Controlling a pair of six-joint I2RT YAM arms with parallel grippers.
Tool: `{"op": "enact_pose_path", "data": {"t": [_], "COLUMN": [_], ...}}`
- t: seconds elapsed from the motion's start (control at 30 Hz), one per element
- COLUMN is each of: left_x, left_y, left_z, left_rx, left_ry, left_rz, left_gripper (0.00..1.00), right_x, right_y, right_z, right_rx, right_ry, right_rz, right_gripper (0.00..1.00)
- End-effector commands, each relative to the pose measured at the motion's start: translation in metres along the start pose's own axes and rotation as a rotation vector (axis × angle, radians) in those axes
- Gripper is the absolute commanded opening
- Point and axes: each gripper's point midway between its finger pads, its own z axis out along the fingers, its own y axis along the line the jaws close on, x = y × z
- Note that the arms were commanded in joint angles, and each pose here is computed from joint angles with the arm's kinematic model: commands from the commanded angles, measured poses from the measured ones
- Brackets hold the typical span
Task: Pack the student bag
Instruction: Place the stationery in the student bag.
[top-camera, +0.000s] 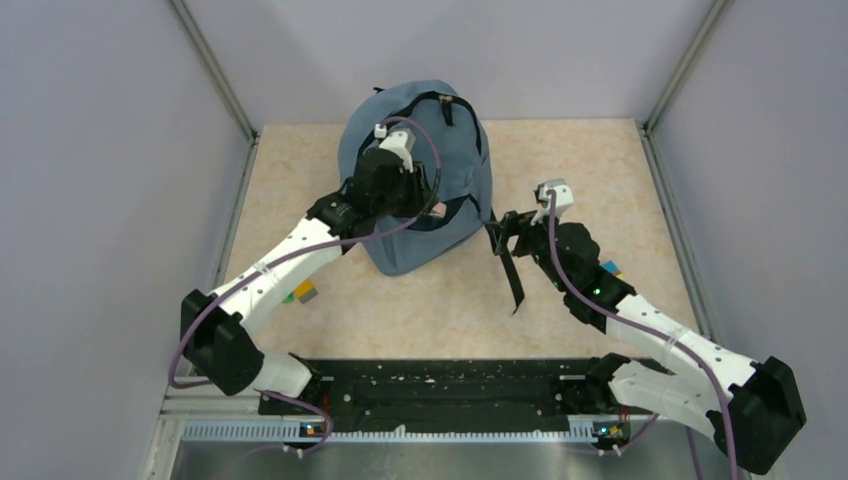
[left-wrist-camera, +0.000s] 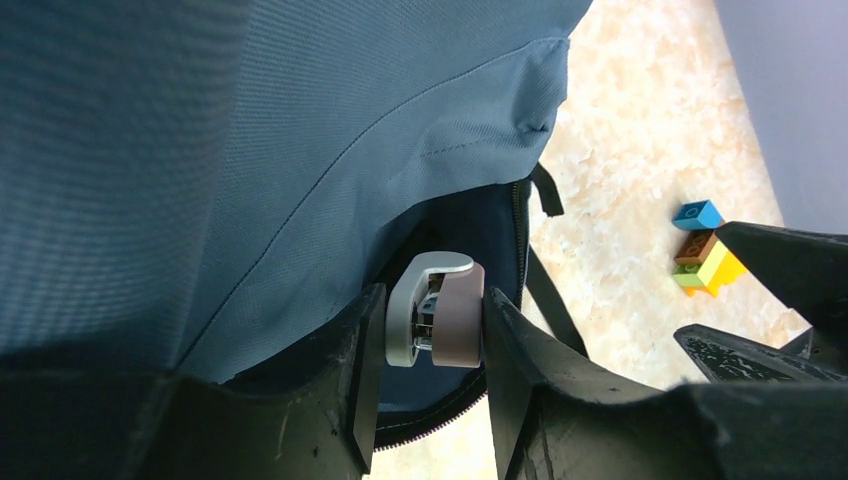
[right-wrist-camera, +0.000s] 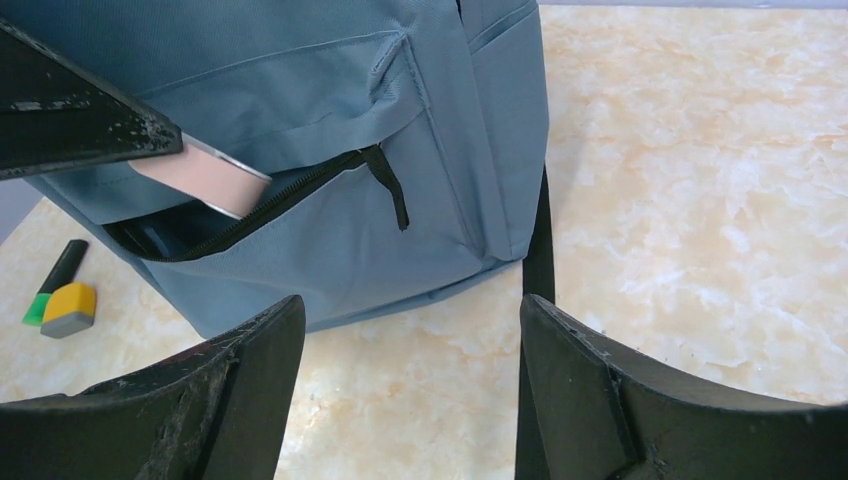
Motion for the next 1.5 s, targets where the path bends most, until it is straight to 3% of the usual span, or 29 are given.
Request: {"op": "enact_pose_path", "data": {"t": [0.0,0.2,0.37,0.53,0.73,0.97,1.27,1.47], "left_x": [0.000,0.012,0.011,0.009,-0.003,0.006,0.045,0.061], "left_y": [-0.007,-0.002,-0.008,-0.008,-0.010,0.048,0.121,0.158], "left_z": [0.000,0.005,0.003,0.000,-0.022,-0.066,-0.117,-0.119], "left_rx": [-0.019,-0.048,-0.038,-0.031,0.014,-0.190,-0.538,-0.494], "left_ry": [0.018,0.044,0.034,0.014,-0.094,-0.244,-0.074,-0.006], "left_rz": [-0.007,0.001,0.026,0.049,0.074,0.075,0.047,-0.225], "left_gripper": [0.44,0.47,0.62,0.71,0.74,0.74,0.76,0.79], "right_x": [-0.027,-0.031,-0.028,-0.028,-0.028,-0.028,-0.023,-0.021], "right_y": [0.001,0.002,0.000,-0.001,-0.003,-0.007,-0.013,-0.013], "right_z": [-0.001,-0.004,-0.004,-0.005,-0.006,-0.008,-0.007,-0.005], "right_rx": [0.003,-0.002,0.006,0.010,0.018,0.035,0.059,0.060], "right_ry": [-0.069,-0.092,-0.083,-0.086,-0.086,-0.092,-0.090,-0.082], "right_rz": [0.024,0.036,0.033,0.033,0.031,0.025,0.012,0.003], "right_gripper": [0.77,0.77,0.77,0.77,0.77,0.77,0.77,0.78]}}
